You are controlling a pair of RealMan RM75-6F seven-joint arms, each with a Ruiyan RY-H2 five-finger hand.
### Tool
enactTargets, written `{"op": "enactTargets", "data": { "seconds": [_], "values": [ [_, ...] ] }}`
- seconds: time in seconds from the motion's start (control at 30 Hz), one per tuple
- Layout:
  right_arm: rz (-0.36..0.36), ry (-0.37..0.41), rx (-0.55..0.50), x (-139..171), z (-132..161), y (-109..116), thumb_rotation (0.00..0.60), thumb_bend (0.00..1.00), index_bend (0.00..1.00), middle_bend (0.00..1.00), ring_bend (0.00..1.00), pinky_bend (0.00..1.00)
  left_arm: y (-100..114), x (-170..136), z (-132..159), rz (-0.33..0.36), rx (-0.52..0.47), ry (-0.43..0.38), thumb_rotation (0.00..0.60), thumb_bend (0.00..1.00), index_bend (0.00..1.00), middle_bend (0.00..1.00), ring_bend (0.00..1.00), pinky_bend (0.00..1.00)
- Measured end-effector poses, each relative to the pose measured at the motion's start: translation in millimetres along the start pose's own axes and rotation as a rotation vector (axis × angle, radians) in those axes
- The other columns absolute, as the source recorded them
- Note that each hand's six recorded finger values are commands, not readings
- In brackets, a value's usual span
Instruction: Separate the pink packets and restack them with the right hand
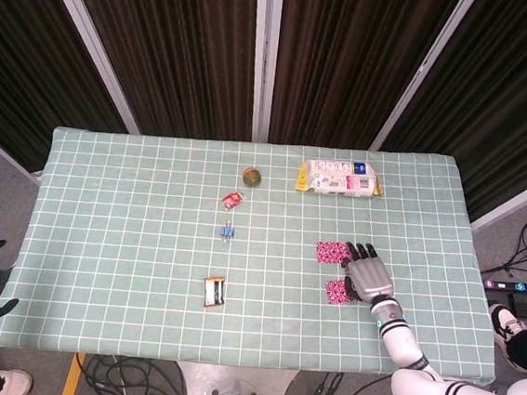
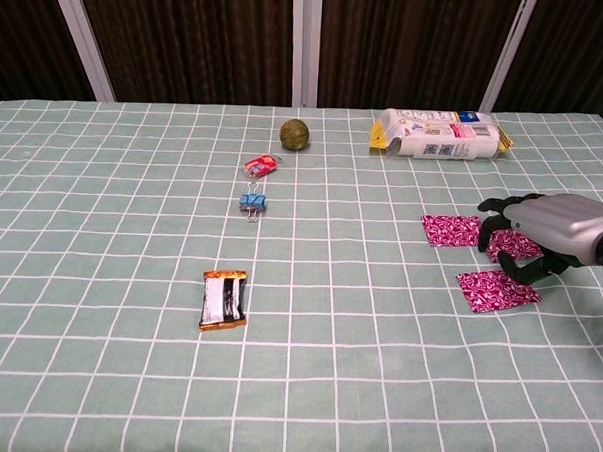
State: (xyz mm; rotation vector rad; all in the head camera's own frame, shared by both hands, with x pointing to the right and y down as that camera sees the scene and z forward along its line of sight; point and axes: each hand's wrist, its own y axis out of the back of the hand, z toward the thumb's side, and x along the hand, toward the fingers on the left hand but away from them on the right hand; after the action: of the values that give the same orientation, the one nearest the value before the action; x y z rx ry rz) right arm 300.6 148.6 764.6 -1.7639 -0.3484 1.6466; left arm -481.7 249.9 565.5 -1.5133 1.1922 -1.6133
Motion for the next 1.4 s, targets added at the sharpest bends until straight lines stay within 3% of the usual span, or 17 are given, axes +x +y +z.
{"op": "enactTargets", "data": {
  "seconds": [0.4, 0.77, 1.2, 1.33, 1.4],
  "values": [
    [-0.007, -0.062, 0.0, 5, -28, 1, 0.413, 0.59, 0.3, 0.01, 0.0, 0.0, -1, -2, -1, -0.001, -0.001, 0.002, 0.6, 0.06, 0.2, 0.15, 0.13, 0.14],
    [-0.004, 0.018, -0.033, 3, -4, 2, 0.424, 0.59, 0.3, 0.01, 0.0, 0.0, -1, -3, -2, 0.0, -0.003, 0.007, 0.6, 0.06, 0.2, 0.15, 0.13, 0.14],
    [0.003, -0.062, -0.024, -8, -23, -2, 0.425, 0.59, 0.3, 0.01, 0.0, 0.0, -2, -4, -4, -0.002, -0.005, 0.011, 0.6, 0.06, 0.2, 0.15, 0.13, 0.14],
    [-0.005, -0.044, -0.065, -6, -19, 2, 0.472, 0.52, 0.31, 0.02, 0.0, 0.0, -2, -3, -4, -0.004, -0.004, 0.011, 0.6, 0.06, 0.2, 0.15, 0.13, 0.14],
    [-0.018, -0.022, -0.105, -5, -13, 7, 0.505, 0.44, 0.31, 0.03, 0.0, 0.0, -3, -3, -4, -0.007, -0.003, 0.012, 0.6, 0.06, 0.2, 0.15, 0.13, 0.14]
  ]
}}
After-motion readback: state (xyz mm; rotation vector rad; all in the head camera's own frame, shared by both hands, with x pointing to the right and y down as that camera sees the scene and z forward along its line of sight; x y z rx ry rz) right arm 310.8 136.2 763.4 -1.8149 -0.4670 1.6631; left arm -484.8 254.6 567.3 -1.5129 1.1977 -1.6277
